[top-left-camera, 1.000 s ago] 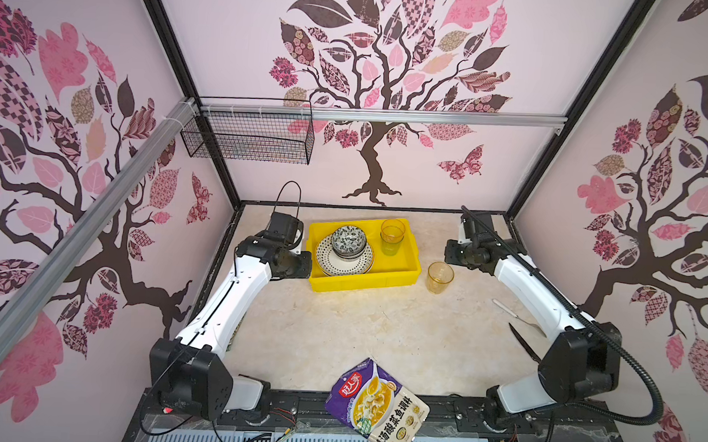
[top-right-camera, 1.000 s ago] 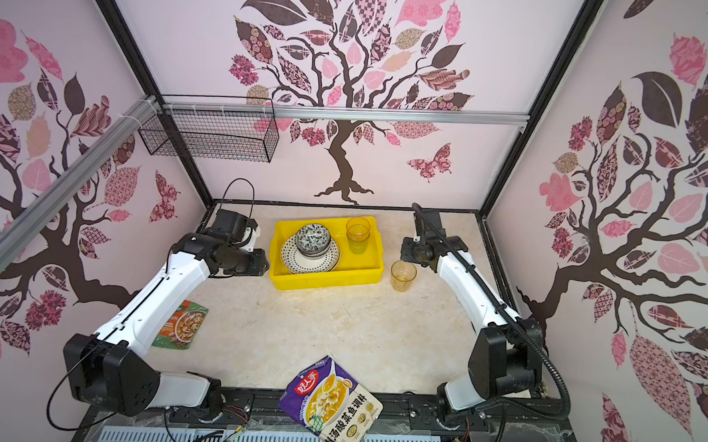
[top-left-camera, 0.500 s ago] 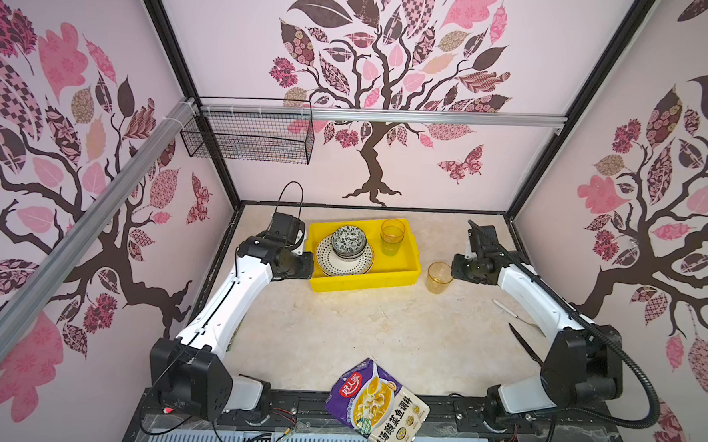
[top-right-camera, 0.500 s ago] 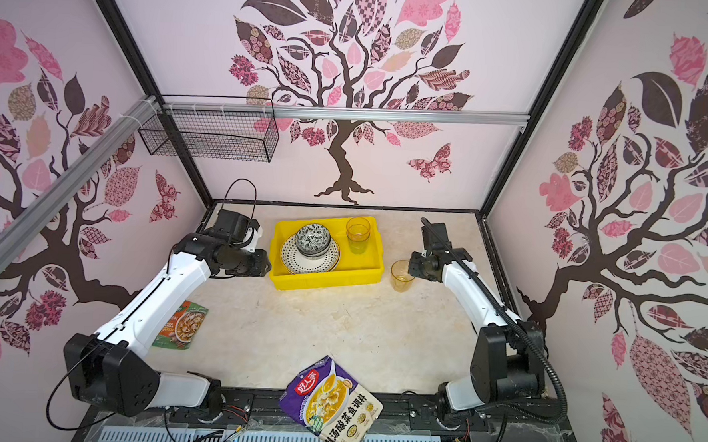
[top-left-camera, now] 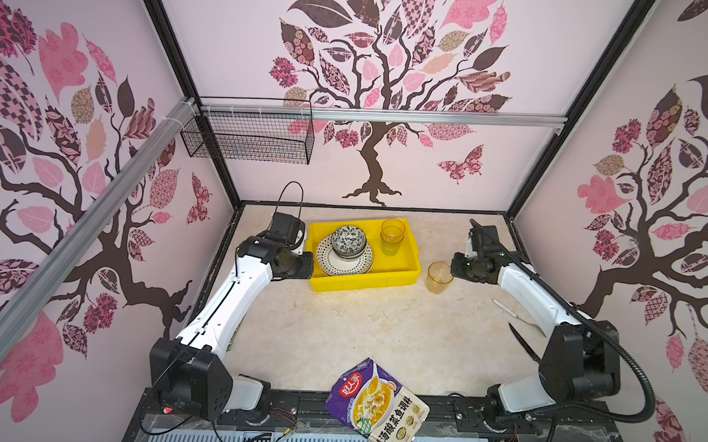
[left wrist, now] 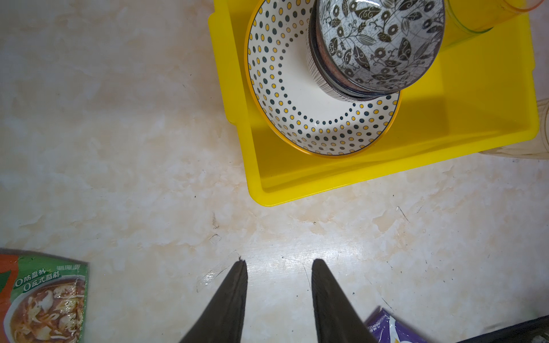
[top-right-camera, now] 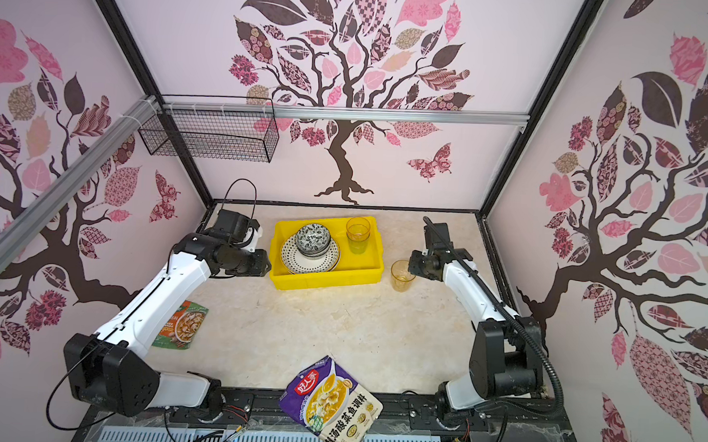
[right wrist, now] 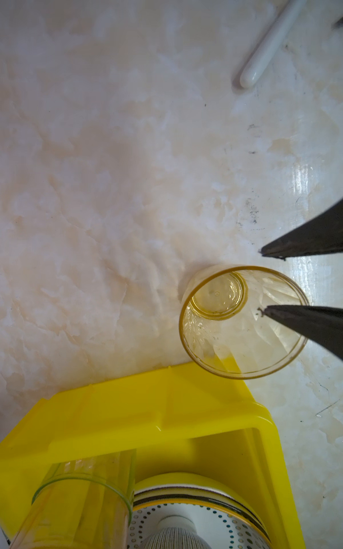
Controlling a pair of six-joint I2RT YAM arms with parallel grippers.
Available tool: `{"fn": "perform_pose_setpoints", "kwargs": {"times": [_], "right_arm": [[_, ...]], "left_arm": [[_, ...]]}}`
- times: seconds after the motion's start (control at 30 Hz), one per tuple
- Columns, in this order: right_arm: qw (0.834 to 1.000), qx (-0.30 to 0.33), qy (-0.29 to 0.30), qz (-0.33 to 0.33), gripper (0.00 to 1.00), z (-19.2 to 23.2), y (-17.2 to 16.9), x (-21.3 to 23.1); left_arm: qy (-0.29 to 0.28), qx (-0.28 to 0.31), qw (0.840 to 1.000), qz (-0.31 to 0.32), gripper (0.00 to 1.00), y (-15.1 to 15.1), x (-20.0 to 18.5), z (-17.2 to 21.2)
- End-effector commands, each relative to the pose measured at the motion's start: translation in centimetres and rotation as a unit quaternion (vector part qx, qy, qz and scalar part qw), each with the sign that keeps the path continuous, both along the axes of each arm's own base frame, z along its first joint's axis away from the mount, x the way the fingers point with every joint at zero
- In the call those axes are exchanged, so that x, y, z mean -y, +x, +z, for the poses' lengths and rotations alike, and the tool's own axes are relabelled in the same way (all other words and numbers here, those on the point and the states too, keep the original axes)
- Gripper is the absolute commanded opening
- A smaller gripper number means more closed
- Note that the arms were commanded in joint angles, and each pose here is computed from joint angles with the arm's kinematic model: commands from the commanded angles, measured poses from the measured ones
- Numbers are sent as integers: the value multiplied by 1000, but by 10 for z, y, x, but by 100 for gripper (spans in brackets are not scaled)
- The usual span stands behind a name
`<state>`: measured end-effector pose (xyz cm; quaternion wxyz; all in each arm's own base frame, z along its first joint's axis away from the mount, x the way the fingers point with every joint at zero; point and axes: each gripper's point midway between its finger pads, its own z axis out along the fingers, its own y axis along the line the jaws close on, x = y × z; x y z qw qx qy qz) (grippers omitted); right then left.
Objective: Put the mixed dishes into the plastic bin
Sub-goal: 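Lower the right gripper and close it on the amber cup's rim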
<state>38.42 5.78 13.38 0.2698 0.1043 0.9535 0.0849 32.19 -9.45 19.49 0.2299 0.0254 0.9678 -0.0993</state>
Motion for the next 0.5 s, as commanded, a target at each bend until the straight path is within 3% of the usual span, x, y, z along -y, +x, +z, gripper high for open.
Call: {"fn": "perform_pose_setpoints", "kwargs": {"times": [0.0,0.47], "right_arm": [[1000,-14,1,-4,30,-10,5,1],[999,-43,-13,-9,29,-36,10,6]], "left_arm": [[6,-9,1000,-2,40,-6,-1,-7],[9,-15,1000,-3,40,-3,0,-12]]}}
